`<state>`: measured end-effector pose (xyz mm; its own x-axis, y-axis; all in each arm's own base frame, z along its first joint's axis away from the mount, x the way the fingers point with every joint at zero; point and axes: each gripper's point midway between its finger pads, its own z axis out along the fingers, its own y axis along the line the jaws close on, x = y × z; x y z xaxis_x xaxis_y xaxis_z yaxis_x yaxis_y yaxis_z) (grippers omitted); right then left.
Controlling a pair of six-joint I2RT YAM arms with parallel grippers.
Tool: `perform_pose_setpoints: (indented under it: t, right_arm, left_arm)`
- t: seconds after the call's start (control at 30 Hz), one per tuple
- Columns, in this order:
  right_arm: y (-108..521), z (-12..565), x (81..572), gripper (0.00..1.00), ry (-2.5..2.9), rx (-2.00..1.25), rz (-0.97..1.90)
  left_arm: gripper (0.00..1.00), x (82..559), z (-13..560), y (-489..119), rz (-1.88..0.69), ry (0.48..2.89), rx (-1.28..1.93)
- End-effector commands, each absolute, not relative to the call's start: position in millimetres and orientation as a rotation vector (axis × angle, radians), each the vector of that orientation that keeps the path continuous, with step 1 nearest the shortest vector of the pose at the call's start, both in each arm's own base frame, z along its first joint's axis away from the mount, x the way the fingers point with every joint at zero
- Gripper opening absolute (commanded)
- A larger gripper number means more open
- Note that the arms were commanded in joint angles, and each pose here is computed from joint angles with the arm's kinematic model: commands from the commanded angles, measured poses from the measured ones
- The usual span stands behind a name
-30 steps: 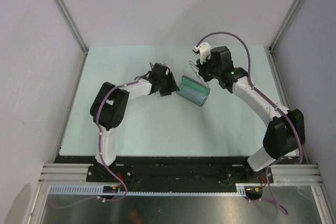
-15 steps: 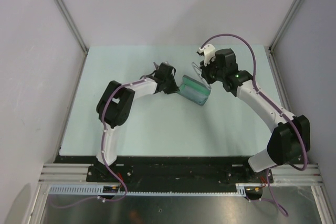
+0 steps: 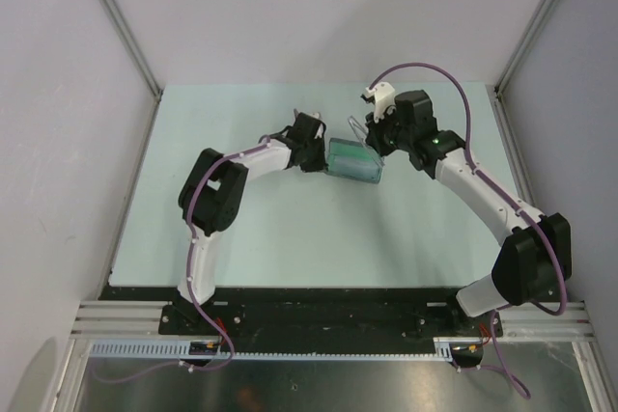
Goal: Organize the sunglasses
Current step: Move the opened sunglasses case to the center of the board, then place the sunglasses in the sunglasses case.
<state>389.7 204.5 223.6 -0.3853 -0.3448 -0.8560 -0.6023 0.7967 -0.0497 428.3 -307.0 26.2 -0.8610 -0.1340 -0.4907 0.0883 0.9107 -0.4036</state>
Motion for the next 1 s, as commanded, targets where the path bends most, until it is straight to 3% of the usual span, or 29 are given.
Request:
perform_pose_setpoints:
  t: [0.0,0.33,0.6,0.97]
  right_arm:
    - [213,242,380,0.01,1.971,-0.682,0.403]
    - [227,240,343,0.02,2.038,-0.721,0.549]
    - [278,214,274,0.03,2.072,-0.947,0.777]
    - [299,147,282,0.02,2.234,-0.948,0.819]
  left_arm:
    - [0.0,422,33,-306,-0.616,2.537,0.284]
    - [0.0,386,25,-280,-0.817,2.52,0.609]
    - [0.0,361,20,-257,-0.749,2.489,0.776]
    - [0.0,356,26,-247,-0.703,2.501,0.733]
